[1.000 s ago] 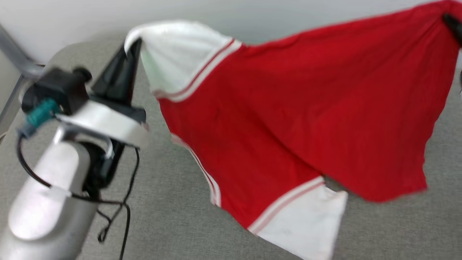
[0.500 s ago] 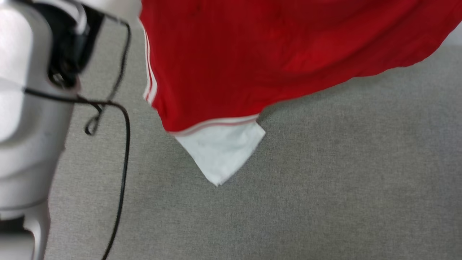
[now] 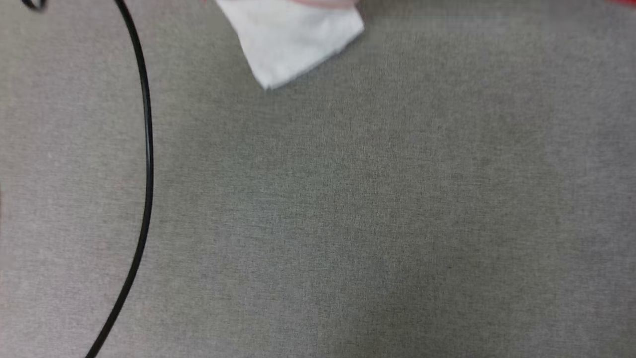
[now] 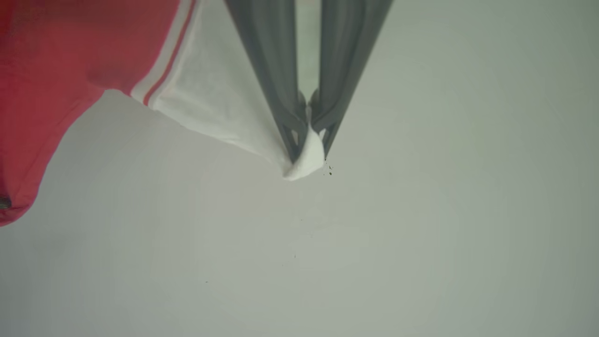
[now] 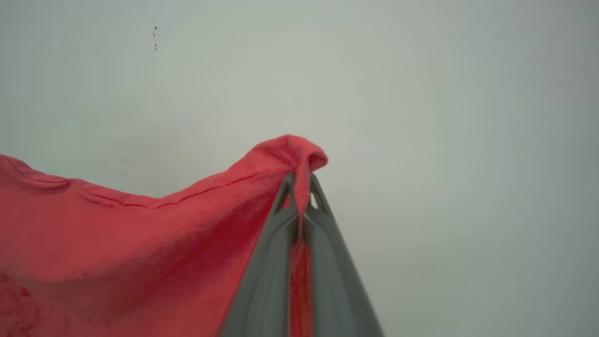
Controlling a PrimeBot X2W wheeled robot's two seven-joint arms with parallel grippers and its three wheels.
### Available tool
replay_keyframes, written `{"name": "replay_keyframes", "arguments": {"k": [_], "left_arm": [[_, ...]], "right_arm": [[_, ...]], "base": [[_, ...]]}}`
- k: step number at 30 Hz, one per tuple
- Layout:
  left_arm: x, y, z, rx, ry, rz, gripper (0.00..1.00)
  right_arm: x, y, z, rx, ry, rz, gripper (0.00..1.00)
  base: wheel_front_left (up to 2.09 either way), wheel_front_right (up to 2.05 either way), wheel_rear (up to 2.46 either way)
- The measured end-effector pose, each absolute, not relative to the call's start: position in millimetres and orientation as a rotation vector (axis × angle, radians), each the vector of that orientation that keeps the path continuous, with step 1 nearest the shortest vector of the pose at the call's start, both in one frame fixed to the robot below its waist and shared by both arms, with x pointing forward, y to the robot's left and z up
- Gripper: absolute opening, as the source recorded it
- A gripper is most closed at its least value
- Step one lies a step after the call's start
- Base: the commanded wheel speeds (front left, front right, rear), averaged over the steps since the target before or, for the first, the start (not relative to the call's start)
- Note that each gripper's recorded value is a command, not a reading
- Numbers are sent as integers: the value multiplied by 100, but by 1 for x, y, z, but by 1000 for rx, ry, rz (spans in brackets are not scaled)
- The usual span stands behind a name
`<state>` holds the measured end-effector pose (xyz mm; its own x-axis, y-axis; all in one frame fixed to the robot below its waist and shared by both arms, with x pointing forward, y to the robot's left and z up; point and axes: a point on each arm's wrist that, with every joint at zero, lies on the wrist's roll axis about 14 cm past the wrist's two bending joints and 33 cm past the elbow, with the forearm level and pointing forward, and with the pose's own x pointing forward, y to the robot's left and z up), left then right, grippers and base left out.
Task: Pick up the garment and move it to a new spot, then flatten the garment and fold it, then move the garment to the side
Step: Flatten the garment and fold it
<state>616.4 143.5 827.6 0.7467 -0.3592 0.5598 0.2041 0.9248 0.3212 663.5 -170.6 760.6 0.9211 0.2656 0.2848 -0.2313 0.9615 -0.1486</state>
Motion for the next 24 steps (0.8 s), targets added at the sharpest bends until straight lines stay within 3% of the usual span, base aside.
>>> {"name": "replay_keyframes", "arguments": {"k": [12, 24], "left_arm": [[649, 136, 856, 289, -761, -292, 0], [690, 145, 734, 264, -530, -311, 0]], "right_arm": [[705, -173, 787, -64, -413, 213, 0], [737, -156, 667, -26, -182, 257, 0]], "base": [[0, 0, 0], [0, 0, 0]]}}
